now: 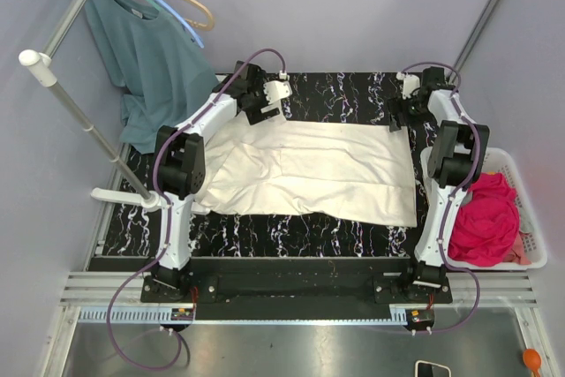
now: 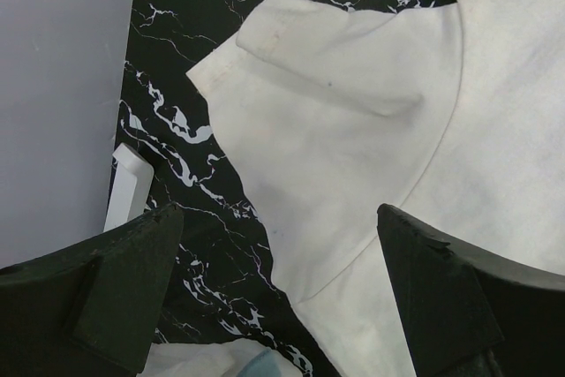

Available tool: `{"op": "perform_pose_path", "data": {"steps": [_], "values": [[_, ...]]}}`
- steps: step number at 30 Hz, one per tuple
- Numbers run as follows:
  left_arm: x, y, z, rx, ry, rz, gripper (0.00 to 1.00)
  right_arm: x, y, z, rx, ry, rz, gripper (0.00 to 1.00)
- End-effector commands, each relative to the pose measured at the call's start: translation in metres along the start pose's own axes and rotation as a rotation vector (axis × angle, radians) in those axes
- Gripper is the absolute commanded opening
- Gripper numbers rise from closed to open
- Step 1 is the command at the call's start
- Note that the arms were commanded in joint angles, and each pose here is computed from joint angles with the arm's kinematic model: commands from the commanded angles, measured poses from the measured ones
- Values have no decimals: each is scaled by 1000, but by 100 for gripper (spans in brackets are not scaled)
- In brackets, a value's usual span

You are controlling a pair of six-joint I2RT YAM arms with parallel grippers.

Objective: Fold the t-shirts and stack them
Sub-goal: Fold the tshirt

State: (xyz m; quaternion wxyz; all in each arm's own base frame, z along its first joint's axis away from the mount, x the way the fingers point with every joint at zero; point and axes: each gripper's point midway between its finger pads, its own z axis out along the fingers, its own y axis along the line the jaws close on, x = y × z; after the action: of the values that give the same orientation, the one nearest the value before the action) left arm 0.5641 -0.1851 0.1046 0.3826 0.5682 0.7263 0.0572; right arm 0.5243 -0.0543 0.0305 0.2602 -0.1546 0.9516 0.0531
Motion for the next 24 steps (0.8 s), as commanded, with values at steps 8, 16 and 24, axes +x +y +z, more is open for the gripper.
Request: {"op": "perform_pose_path", "data": {"steps": [8, 16, 24], "values": [[-10, 18, 0, -39, -33, 26, 99, 0, -9, 9, -37, -7, -5, 90], [-10, 24, 3, -53, -31, 29, 99, 1, -3, 15, -79, -8, 8, 85], [-4, 28, 4, -64, -18, 43, 99, 17, 6, 17, -109, 31, 39, 75]]}}
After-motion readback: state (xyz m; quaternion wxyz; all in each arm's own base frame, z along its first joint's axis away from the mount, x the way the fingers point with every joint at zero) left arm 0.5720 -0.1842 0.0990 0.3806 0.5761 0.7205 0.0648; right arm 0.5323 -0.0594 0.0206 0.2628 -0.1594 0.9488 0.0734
